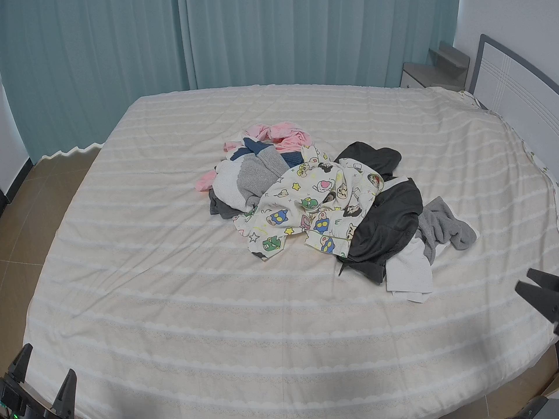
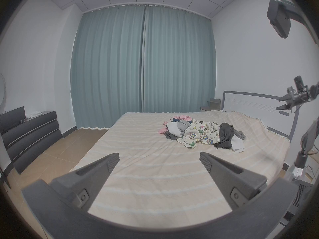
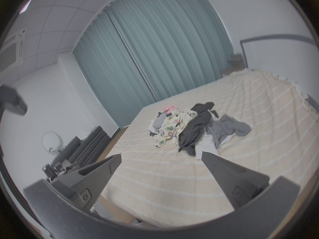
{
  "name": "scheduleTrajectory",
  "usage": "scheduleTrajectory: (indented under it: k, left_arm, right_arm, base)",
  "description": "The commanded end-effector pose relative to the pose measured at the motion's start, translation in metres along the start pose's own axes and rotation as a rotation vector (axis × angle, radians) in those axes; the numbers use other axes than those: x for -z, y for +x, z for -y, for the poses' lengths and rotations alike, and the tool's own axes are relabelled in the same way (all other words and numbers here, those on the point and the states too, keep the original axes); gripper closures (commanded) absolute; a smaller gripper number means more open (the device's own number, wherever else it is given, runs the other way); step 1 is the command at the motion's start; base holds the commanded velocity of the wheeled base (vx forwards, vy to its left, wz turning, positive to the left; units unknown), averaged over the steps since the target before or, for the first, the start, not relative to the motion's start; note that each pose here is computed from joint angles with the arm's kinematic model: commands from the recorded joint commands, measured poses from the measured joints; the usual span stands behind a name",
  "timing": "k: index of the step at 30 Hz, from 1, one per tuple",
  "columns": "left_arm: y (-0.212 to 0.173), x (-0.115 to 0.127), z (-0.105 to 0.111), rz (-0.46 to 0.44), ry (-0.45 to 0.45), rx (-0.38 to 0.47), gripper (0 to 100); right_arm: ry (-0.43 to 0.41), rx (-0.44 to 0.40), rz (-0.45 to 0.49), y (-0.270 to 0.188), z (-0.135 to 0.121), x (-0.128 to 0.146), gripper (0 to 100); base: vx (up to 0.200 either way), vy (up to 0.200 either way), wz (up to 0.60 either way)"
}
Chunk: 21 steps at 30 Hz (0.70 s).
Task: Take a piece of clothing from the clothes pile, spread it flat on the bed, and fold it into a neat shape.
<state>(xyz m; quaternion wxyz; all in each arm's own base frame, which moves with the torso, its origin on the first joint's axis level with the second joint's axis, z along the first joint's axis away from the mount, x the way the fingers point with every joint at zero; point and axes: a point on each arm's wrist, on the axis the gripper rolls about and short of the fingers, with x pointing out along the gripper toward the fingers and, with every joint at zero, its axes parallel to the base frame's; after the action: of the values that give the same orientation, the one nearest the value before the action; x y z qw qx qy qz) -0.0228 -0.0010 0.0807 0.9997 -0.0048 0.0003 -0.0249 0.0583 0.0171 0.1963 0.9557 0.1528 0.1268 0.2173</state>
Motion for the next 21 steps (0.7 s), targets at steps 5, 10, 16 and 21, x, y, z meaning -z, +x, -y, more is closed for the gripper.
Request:
scheduleTrajectory:
  k: [5, 10, 16, 21]
  left_arm:
    - [0.003, 0.004, 0.000, -0.035, -0.003, 0.004, 0]
    - [0.002, 0.004, 0.000, -0.032, -0.003, 0.005, 0]
    - [0.002, 0.004, 0.000, -0.030, -0.003, 0.005, 0]
    - [0.002, 0.004, 0.000, -0.026, -0.002, 0.005, 0]
  right_arm:
    - [0.519, -0.006, -0.311, 0.274, 0.010, 0.004, 0]
    - [0.554, 0.008, -0.345, 0.329, -0.003, 0.029, 0]
    - [0.537, 0.033, -0.340, 0.382, -0.003, 0.052, 0]
    - [0.531, 0.030, -0.324, 0.409, 0.002, 0.062, 0]
  base:
    - [0.000, 0.000, 0.00]
    - [0.000, 0.000, 0.00]
    - [0.000, 0.000, 0.00]
    - [0.000, 0.000, 0.00]
